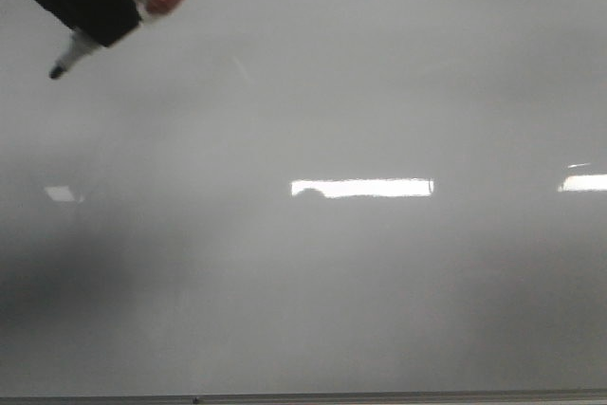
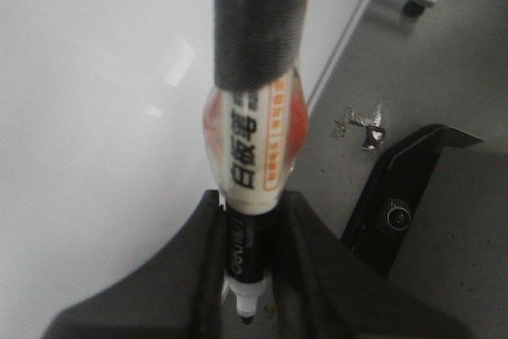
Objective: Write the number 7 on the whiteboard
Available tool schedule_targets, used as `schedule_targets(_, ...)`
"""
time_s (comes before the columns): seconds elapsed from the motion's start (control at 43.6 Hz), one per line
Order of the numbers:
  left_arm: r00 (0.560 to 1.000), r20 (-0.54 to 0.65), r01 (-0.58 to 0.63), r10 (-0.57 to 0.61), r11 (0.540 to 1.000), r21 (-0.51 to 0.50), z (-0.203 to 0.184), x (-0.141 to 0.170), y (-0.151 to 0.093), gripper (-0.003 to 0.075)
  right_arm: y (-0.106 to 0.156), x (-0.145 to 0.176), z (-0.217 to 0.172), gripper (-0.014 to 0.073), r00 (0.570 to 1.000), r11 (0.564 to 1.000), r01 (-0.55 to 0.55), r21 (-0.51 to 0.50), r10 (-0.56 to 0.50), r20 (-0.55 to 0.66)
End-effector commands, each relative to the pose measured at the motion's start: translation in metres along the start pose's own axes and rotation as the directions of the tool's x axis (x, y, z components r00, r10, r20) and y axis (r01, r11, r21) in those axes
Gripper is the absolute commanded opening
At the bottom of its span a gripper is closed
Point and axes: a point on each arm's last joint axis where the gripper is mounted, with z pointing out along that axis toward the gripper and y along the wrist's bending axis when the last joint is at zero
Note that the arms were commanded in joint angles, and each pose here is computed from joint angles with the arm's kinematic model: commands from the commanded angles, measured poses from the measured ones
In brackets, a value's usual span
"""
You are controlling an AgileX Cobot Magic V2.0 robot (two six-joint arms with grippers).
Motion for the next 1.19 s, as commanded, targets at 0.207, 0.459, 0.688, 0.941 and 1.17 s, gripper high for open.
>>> schedule_targets(0.207,0.967,0.069,-0.249,0.243,0.964,0.091,0.012,-0.033,-0.047,-0.0021,0.04,-0.015,0.019,0.0531,0.921,0.872,0.381,-0.308,-0.388,0.043)
schedule_targets(0.459,0.939,0.09,-0.342,0.333,0.931,0.13,0.014,-0.039,-0.07,-0.002,0.09,-0.018,0.028,0.0531,0.802,0.63,0.581,-0.515,-0.552,0.23)
schedule_targets(0.688,0.934,0.095,-0.354,0.344,0.925,0.137,0.014,-0.04,-0.074,-0.002,0.118,-0.023,0.038,0.0523,0.774,0.555,0.623,-0.552,-0.54,0.33)
schedule_targets(0.941,0.93,0.079,-0.365,0.358,0.922,0.129,0.014,-0.039,-0.073,-0.0021,0.125,-0.033,0.039,0.0389,0.783,0.554,0.615,-0.561,-0.513,0.353)
schedule_targets(1.17,0.93,0.077,-0.367,0.36,0.921,0.127,0.014,-0.039,-0.072,-0.0021,0.125,-0.033,0.04,0.0325,0.784,0.549,0.612,-0.569,-0.514,0.347)
